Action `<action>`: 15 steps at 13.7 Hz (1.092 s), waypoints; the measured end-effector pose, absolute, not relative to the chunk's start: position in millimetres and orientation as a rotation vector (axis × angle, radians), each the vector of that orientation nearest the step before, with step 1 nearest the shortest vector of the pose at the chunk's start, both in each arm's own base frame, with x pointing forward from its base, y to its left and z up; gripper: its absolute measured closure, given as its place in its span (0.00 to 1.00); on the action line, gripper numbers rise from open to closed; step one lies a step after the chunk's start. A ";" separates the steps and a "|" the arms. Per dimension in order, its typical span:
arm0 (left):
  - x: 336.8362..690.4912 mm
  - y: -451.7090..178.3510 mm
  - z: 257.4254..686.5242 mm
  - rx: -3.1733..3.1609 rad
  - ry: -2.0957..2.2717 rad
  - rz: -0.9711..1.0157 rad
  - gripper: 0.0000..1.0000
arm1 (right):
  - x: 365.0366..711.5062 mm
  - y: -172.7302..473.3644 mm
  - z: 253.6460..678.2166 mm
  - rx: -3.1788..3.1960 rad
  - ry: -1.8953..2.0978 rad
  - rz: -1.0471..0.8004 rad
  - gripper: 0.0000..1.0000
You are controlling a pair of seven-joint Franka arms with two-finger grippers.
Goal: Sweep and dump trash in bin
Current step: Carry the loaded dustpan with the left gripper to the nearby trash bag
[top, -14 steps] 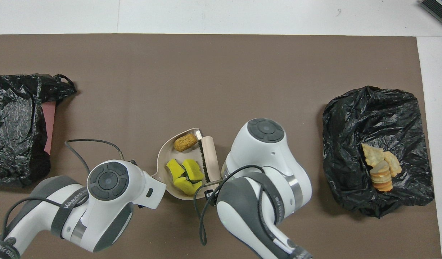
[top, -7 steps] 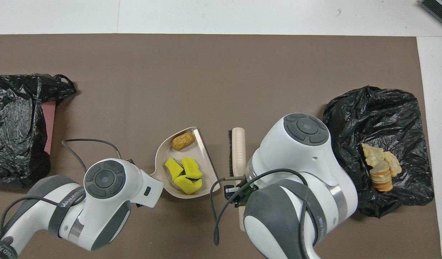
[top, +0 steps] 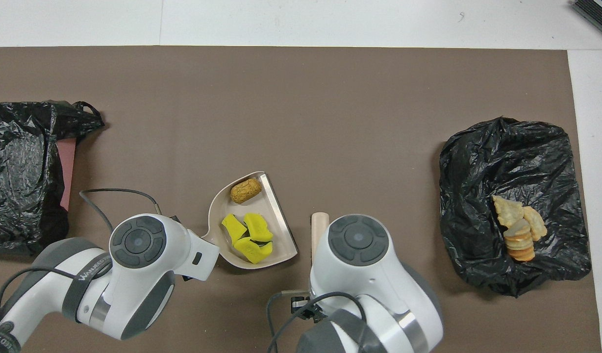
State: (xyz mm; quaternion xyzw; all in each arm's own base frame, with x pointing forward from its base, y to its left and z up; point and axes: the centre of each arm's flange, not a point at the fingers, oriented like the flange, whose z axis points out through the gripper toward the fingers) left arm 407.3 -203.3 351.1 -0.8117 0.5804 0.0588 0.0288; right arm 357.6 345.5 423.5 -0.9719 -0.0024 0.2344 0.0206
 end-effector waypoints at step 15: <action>510.4 -84.6 439.0 -2.559 1.870 0.267 0.68 | 325.5 367.4 383.4 -3.038 -0.036 0.656 0.74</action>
